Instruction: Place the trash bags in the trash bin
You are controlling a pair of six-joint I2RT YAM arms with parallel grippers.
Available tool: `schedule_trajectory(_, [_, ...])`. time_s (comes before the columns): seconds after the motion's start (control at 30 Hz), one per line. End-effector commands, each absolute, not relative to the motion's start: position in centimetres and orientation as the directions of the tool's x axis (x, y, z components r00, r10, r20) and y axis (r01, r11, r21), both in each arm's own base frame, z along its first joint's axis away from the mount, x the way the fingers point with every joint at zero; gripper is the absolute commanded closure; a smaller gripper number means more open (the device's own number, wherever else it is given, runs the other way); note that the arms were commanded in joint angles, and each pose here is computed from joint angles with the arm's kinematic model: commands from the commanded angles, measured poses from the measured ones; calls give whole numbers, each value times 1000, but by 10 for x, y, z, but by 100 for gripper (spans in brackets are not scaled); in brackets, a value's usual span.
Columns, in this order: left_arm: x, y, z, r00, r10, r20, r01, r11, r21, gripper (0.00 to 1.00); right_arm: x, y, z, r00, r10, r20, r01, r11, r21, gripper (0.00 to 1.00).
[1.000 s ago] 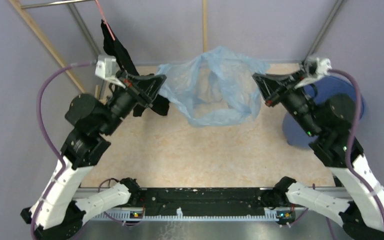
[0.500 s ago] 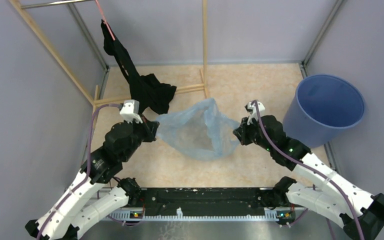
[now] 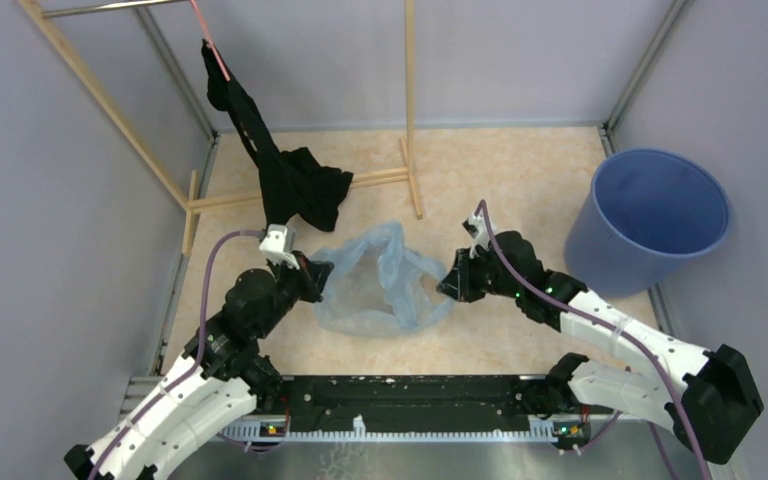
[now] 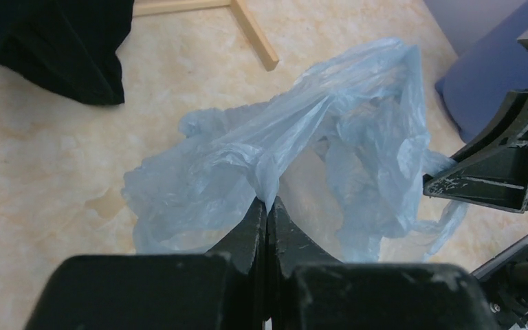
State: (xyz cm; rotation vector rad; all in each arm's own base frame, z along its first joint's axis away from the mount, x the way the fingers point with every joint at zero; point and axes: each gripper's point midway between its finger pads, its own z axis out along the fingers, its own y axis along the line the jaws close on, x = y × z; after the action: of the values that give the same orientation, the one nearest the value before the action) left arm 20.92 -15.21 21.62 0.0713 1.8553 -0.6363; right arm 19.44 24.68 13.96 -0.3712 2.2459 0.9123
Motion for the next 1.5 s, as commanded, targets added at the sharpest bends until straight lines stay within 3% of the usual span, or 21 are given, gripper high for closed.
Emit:
schedule_trajectory(0.0, [213,-163,256,-265,-285,-921,449,809,-380,100,196,251,166,-714,40,-699,-483,696,532,77])
schedule_trajectory(0.13, [214,-164,255,-277,-279,-920,444,812,-380,100,203,240,152,-734,-16,-679,-440,773,457,46])
schedule_trajectory(0.2, [212,-166,255,-281,-285,-916,453,802,-389,100,208,241,152,-733,-26,-680,-437,784,441,38])
schedule_trajectory(0.47, [205,-160,252,-296,-272,-916,444,810,-384,100,231,238,130,-740,-47,-671,-378,853,358,39])
schedule_trajectory(0.77, [201,-150,251,-305,-277,-911,413,823,-389,100,254,235,126,-696,-93,-711,-383,886,259,31])
schedule_trajectory(0.83, [200,-150,249,-317,-283,-905,404,823,-398,100,254,240,127,-694,-99,-713,-402,875,269,36])
schedule_trajectory(0.9, [200,-149,247,-329,-292,-898,392,823,-411,100,251,246,129,-693,-97,-715,-426,854,297,46])
schedule_trajectory(1.03, [201,-146,243,-351,-324,-878,344,828,-443,100,243,238,125,-693,-73,-717,-410,858,309,87])
schedule_trajectory(1.2, [224,-142,279,-272,-345,-898,296,858,-419,100,283,200,160,-684,84,-724,-261,899,351,94])
schedule_trajectory(1.33, [258,-169,395,-78,-302,-950,410,859,-307,100,343,175,261,-627,187,-756,-228,884,407,100])
schedule_trajectory(1.47, [258,-201,558,122,-312,-942,594,784,-182,100,344,167,465,-333,193,-923,-388,864,321,100])
